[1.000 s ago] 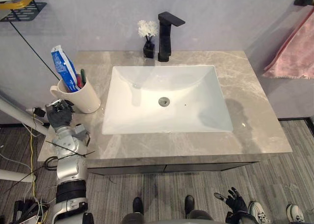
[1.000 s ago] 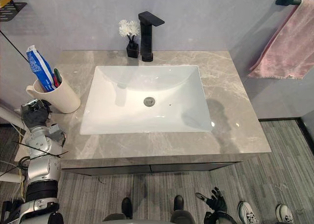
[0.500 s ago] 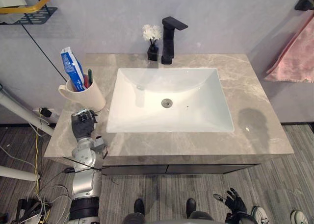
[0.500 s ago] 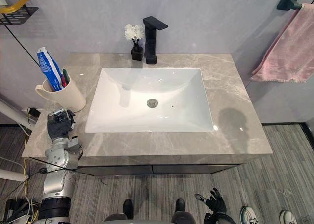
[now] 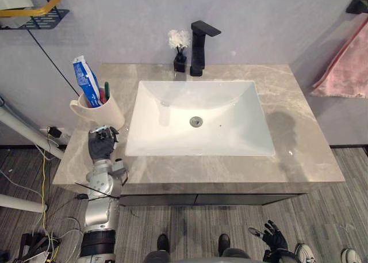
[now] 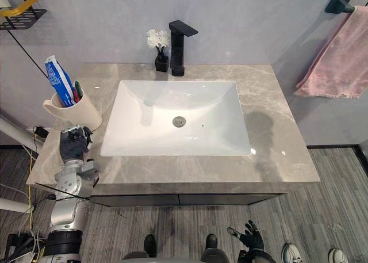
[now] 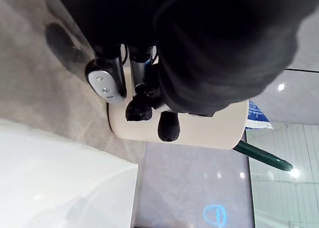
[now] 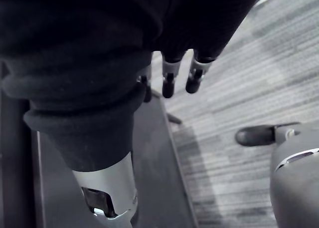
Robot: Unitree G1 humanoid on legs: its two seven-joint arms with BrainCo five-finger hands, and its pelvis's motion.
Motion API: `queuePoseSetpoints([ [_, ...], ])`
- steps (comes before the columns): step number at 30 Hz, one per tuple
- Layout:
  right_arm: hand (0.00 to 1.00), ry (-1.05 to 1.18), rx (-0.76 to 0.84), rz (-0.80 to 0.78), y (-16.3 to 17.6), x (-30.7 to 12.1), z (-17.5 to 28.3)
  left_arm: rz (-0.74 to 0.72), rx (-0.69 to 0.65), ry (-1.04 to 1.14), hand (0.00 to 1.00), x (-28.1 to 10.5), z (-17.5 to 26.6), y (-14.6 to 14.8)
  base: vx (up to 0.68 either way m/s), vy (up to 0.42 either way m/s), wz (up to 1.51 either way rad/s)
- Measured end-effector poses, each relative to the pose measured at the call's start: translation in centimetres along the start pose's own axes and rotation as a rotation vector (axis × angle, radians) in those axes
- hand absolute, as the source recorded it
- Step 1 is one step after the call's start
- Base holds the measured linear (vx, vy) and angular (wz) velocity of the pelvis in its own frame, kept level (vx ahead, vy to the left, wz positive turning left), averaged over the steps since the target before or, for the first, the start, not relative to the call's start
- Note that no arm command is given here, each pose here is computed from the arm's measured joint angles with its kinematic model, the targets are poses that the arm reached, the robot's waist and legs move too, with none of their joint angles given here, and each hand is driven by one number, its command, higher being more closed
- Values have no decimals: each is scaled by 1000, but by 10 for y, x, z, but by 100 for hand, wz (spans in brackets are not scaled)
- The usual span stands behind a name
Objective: Organize washtable
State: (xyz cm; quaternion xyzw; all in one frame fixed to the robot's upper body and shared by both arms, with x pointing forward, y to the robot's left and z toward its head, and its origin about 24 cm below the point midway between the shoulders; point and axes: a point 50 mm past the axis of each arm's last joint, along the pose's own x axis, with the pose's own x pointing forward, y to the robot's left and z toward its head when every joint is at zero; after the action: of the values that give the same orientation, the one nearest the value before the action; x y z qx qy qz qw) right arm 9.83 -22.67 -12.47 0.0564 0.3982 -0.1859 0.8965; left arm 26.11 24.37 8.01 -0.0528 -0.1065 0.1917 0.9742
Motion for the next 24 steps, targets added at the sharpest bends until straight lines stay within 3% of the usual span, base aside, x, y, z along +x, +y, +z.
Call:
queuePoseSetpoints([
  [24,0,-35,-1,-2,-1,1,9,-33,-9,-51,100,35,18,-7,-14,-7,-2],
])
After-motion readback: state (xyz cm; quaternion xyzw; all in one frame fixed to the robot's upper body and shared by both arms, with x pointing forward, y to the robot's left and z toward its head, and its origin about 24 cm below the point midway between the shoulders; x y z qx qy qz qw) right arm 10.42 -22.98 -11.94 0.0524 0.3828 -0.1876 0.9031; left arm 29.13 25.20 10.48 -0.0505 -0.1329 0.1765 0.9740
